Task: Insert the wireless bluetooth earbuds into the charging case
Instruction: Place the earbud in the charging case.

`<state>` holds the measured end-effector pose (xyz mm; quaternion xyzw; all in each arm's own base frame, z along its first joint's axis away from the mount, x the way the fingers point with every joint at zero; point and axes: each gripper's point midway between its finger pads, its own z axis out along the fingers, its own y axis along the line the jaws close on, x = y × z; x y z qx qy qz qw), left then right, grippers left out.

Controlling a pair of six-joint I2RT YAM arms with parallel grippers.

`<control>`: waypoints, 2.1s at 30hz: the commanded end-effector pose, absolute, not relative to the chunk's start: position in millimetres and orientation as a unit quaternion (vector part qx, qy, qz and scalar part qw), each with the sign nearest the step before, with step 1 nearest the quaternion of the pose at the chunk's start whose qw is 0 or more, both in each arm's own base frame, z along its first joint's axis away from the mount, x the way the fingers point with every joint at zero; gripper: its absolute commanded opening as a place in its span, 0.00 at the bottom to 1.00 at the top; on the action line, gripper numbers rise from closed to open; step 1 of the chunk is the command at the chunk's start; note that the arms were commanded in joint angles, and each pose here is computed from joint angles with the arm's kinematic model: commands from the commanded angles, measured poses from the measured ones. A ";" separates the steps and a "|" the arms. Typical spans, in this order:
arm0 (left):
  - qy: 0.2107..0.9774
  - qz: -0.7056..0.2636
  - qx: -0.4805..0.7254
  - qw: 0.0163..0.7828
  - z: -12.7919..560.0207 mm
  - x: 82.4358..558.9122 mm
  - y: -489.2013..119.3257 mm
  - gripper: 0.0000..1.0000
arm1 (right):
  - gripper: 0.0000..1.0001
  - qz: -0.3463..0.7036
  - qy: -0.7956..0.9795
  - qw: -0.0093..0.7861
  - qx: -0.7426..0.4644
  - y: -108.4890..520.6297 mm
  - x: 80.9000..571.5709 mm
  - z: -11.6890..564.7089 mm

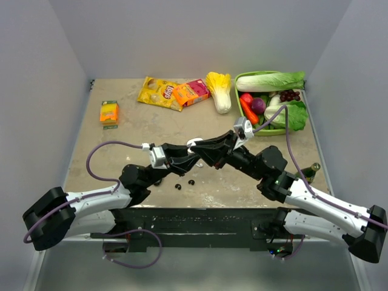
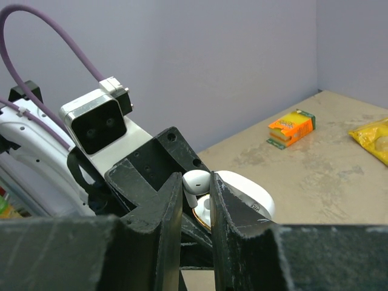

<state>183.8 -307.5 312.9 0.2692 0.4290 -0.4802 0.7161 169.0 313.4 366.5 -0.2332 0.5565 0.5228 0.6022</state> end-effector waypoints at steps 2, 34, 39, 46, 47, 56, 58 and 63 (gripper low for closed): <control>0.265 -0.508 0.202 0.794 406.9 159.6 -271.5 0.00 | 0.00 0.525 0.530 0.634 -0.203 307.7 174.7 386.0; 0.257 -0.502 0.191 0.803 415.7 161.5 -267.2 0.00 | 0.00 0.482 0.577 0.624 -0.214 317.9 189.1 355.6; 0.256 -0.501 0.191 0.805 417.3 161.9 -267.6 0.00 | 0.02 0.478 0.589 0.612 -0.225 321.9 187.8 349.9; 0.254 -0.499 0.191 0.806 418.2 161.3 -266.3 0.00 | 0.27 0.470 0.600 0.611 -0.214 318.4 190.8 350.8; 0.253 -0.499 0.191 0.807 419.2 160.9 -265.9 0.00 | 0.27 0.470 0.600 0.612 -0.213 317.8 191.1 351.3; 0.254 -0.497 0.191 0.808 418.5 161.5 -265.8 0.00 | 0.36 0.463 0.608 0.611 -0.207 315.7 193.4 349.0; 0.255 -0.497 0.191 0.807 417.9 161.5 -265.9 0.00 | 0.37 0.462 0.608 0.612 -0.205 314.6 194.0 350.1; 0.254 -0.496 0.190 0.808 418.6 161.7 -265.7 0.00 | 0.40 0.461 0.610 0.613 -0.200 313.6 195.0 349.5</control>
